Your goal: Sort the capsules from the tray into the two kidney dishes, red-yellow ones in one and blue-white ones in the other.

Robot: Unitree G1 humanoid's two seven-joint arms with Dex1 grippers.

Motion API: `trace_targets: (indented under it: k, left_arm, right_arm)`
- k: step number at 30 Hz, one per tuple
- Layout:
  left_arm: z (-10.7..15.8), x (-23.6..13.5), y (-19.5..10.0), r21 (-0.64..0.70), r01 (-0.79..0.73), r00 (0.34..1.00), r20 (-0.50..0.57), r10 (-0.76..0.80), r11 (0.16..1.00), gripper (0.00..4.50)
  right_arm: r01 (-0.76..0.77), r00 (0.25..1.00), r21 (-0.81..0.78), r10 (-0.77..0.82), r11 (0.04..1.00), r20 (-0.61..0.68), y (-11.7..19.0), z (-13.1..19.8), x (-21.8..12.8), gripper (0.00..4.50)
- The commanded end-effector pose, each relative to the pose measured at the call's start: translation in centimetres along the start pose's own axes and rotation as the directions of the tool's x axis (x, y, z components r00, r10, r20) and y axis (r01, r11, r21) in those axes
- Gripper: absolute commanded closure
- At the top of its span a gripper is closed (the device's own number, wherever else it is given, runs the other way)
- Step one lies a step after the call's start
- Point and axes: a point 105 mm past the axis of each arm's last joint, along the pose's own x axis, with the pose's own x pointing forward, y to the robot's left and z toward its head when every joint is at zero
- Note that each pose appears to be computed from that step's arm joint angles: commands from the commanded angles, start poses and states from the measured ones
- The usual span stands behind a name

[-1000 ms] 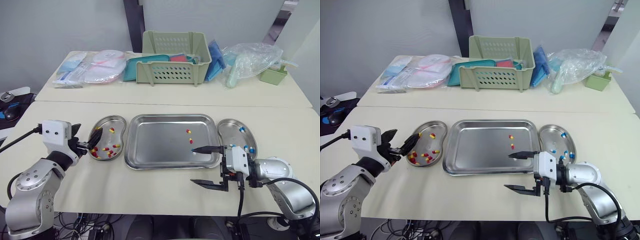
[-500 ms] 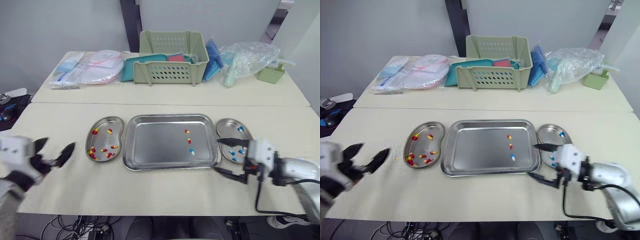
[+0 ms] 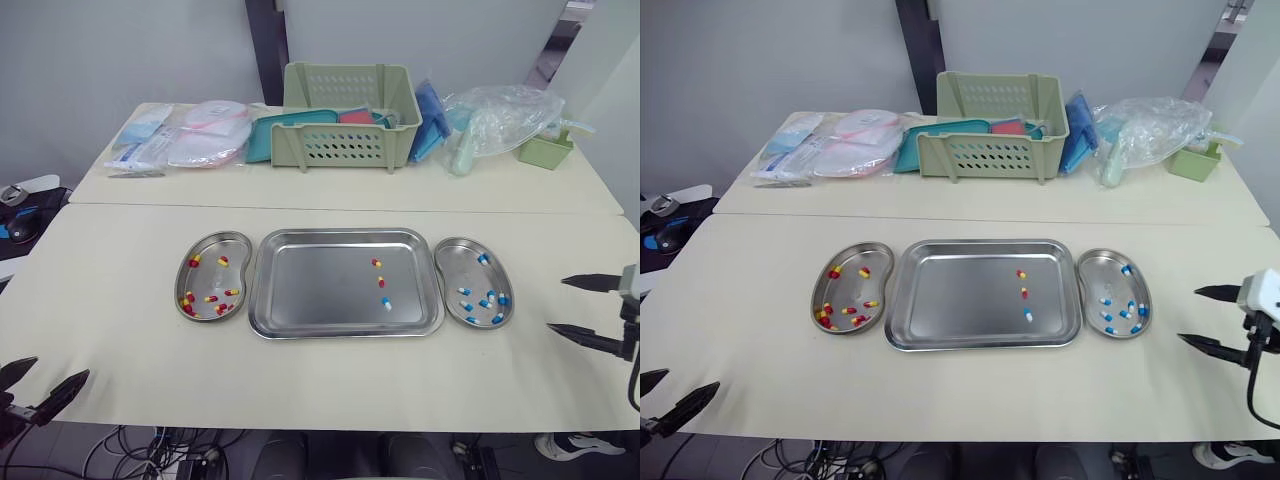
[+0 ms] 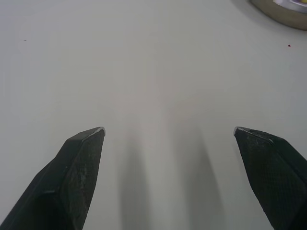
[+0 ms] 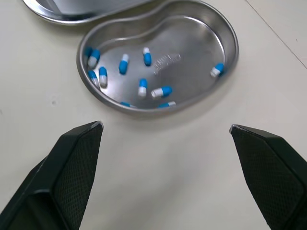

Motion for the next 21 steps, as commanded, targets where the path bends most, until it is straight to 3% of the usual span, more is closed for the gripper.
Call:
trace_targets:
  k: [1,14,18,21]
  left_arm:
    - [0.7,-0.2,0.1,0.027,0.003,1.0,0.018,-0.003,1.0,0.04]
    - [-0.4,-0.7,-0.7,0.003,0.007,1.0,0.0,-0.007,1.0,0.04]
    - [-0.7,-0.9,-2.4,0.037,0.093,0.996,-0.019,-0.093,0.995,0.04]
    - [0.2,-0.4,-5.2,0.067,0.221,0.975,0.008,-0.222,0.973,0.04]
  right_arm:
    - [0.038,0.999,-0.035,-0.038,0.999,-0.008,-1.0,0.2,-1.2,0.0]
    - [-0.006,1.0,-0.04,0.006,0.999,0.006,-0.3,0.4,-0.1,0.0]
    - [-0.006,1.0,-0.04,0.006,0.999,0.004,-0.4,0.3,-0.1,0.0]
    - [-0.005,1.0,-0.039,0.005,0.999,0.0,-0.5,0.2,-0.3,0.0]
